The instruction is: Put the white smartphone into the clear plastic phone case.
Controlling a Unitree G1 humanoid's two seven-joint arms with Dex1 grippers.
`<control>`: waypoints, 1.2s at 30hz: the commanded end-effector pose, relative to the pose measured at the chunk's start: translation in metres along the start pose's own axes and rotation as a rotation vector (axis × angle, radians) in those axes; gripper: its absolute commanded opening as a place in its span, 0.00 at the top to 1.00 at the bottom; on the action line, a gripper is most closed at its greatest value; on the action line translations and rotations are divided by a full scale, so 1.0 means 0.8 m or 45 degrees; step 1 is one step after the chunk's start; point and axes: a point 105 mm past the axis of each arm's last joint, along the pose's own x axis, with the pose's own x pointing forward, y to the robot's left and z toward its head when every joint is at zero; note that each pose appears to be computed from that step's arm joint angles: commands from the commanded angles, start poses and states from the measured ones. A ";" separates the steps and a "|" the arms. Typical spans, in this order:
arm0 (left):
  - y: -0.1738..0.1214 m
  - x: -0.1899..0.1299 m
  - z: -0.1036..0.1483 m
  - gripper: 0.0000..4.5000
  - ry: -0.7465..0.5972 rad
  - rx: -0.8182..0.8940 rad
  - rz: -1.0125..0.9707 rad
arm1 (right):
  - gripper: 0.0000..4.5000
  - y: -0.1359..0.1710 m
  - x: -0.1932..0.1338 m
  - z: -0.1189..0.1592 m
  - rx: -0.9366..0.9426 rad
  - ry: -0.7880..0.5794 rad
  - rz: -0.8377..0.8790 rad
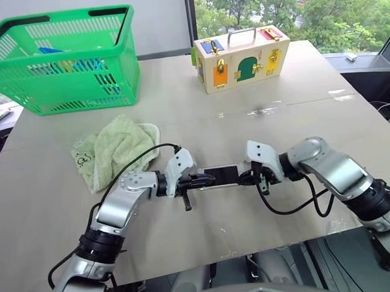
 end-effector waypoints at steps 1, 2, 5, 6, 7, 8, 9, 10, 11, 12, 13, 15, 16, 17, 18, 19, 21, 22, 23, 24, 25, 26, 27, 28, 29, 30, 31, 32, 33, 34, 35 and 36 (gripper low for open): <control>-0.005 0.003 -0.004 1.00 0.028 0.007 -0.010 | 0.99 0.004 0.021 -0.068 0.202 0.227 0.027; -0.006 0.002 -0.004 1.00 0.028 0.007 -0.010 | 0.99 0.005 0.022 -0.071 0.207 0.235 0.033; -0.008 0.002 -0.006 1.00 0.027 0.004 -0.009 | 0.99 0.008 0.026 -0.079 0.220 0.257 0.057; -0.009 0.002 -0.007 1.00 0.028 0.003 -0.008 | 0.99 0.011 0.028 -0.082 0.223 0.268 0.070; -0.010 0.003 -0.007 1.00 0.028 0.003 -0.008 | 0.99 0.014 0.030 -0.085 0.226 0.280 0.086; -0.010 0.003 -0.007 1.00 0.027 0.002 -0.009 | 0.99 0.017 0.033 -0.088 0.229 0.289 0.098; -0.011 0.003 -0.007 1.00 0.026 0.001 -0.009 | 0.99 0.019 0.036 -0.091 0.232 0.298 0.109; -0.011 0.003 -0.007 1.00 0.026 0.001 -0.009 | 0.99 0.021 0.038 -0.094 0.233 0.307 0.119; -0.011 0.003 -0.007 1.00 0.027 0.002 -0.009 | 0.99 0.023 0.041 -0.095 0.233 0.313 0.127; -0.011 0.003 -0.007 1.00 0.027 0.001 -0.008 | 0.99 0.026 0.045 -0.097 0.235 0.319 0.141; -0.011 0.003 -0.007 1.00 0.027 0.001 -0.007 | 0.99 0.028 0.048 -0.099 0.236 0.324 0.152; -0.011 0.003 -0.007 1.00 0.028 0.002 -0.005 | 0.99 0.031 0.052 -0.103 0.220 0.354 0.163; -0.011 0.002 -0.007 1.00 0.029 0.001 -0.004 | 0.99 0.031 0.054 -0.105 0.212 0.367 0.164; -0.011 0.002 -0.007 1.00 0.030 0.001 -0.003 | 0.99 0.031 0.055 -0.107 0.206 0.377 0.165; -0.011 0.001 -0.008 1.00 0.031 0.001 -0.002 | 0.99 0.030 0.056 -0.108 0.198 0.388 0.165; -0.011 0.001 -0.008 1.00 0.032 0.000 -0.001 | 0.99 0.030 0.056 -0.110 0.187 0.404 0.164; -0.011 0.001 -0.008 1.00 0.032 0.000 0.002 | 0.99 0.029 0.057 -0.113 0.168 0.429 0.168; -0.011 0.000 -0.009 1.00 0.033 -0.001 0.003 | 0.99 0.029 0.057 -0.114 0.162 0.438 0.174; -0.011 0.000 -0.009 1.00 0.033 -0.001 0.005 | 0.99 0.030 0.057 -0.115 0.157 0.445 0.179; -0.011 0.000 -0.009 1.00 0.033 -0.001 0.006 | 0.99 0.030 0.057 -0.116 0.153 0.449 0.184; -0.011 0.000 -0.010 1.00 0.034 -0.001 0.007 | 0.99 0.031 0.056 -0.116 0.149 0.452 0.187; -0.011 0.000 -0.010 1.00 0.034 -0.002 0.009 | 0.99 0.030 0.056 -0.116 0.146 0.450 0.186; -0.011 0.000 -0.011 1.00 0.034 -0.002 0.010 | 0.99 0.030 0.054 -0.115 0.143 0.446 0.184; -0.010 0.000 -0.012 1.00 0.035 -0.003 0.011 | 0.99 0.030 0.052 -0.114 0.140 0.439 0.183; -0.010 0.000 -0.013 1.00 0.037 -0.003 0.012 | 0.99 0.029 0.049 -0.111 0.139 0.426 0.176; -0.010 0.001 -0.013 1.00 0.037 -0.003 0.012 | 0.99 0.028 0.048 -0.110 0.139 0.413 0.168; -0.010 0.001 -0.014 1.00 0.037 -0.003 0.012 | 0.99 0.026 0.047 -0.103 0.144 0.366 0.157; -0.011 0.002 -0.014 1.00 0.037 -0.003 0.012 | 0.99 0.025 0.045 -0.097 0.159 0.329 0.148; -0.011 0.002 -0.015 1.00 0.037 -0.003 0.012 | 0.99 0.025 0.043 -0.092 0.167 0.301 0.149; -0.010 0.002 -0.016 1.00 0.038 -0.003 0.011 | 0.99 0.024 0.037 -0.090 0.164 0.294 0.142; -0.010 0.003 -0.016 1.00 0.039 -0.003 0.011 | 0.99 0.023 0.033 -0.089 0.160 0.297 0.138; -0.010 0.003 -0.017 1.00 0.039 -0.003 0.010 | 0.99 0.023 0.029 -0.089 0.155 0.300 0.137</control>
